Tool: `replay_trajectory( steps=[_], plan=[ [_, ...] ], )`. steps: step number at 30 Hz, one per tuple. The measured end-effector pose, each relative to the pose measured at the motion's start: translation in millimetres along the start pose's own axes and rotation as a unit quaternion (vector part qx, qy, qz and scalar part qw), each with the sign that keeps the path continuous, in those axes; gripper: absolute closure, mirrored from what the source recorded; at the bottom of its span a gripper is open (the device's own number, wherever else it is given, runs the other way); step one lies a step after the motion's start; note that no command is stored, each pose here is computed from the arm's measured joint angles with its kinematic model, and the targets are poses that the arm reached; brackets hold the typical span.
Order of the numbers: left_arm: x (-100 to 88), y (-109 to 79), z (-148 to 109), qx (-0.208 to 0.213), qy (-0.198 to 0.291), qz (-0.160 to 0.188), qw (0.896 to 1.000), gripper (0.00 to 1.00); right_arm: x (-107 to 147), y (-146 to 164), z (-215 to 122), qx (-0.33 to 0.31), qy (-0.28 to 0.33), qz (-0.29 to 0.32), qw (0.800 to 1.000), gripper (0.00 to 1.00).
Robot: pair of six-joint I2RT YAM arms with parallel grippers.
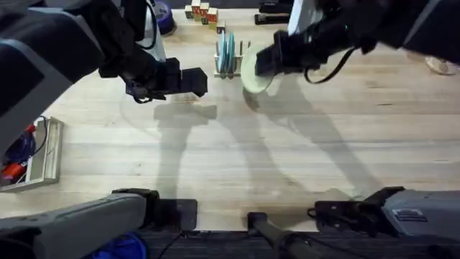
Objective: Pick up the plates from the table one by one and place each into a slot on the dish rack.
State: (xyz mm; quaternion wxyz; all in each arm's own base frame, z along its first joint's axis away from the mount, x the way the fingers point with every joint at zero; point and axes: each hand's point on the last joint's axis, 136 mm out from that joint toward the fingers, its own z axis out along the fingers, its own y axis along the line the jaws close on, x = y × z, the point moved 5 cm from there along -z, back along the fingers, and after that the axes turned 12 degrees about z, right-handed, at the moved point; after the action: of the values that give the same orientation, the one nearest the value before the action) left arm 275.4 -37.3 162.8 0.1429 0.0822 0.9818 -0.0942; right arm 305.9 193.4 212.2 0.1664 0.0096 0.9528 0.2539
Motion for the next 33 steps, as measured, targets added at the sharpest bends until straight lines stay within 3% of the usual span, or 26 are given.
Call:
replay_trajectory(
  steps=[11, 20, 33],
  plan=[
    [0.0, 0.8, 0.0, -0.003, 0.0, 0.0, 1.0, 0.007, -42.4, 10.2, -37.8, 0.076, -0.115, -0.018, 0.99, 0.969],
    [0.0, 0.8, 0.0, -0.003, 0.0, 0.0, 1.0, 0.007, -53.9, 30.4, -43.7, 0.072, -0.167, -0.037, 0.983, 0.969],
    [1.5, 0.7, 0.0, -0.003, 0.004, -0.001, 1.0, 0.008, -53.8, 53.2, -49.3, 0.131, -0.268, -0.029, 0.954, 0.969]
  ],
)
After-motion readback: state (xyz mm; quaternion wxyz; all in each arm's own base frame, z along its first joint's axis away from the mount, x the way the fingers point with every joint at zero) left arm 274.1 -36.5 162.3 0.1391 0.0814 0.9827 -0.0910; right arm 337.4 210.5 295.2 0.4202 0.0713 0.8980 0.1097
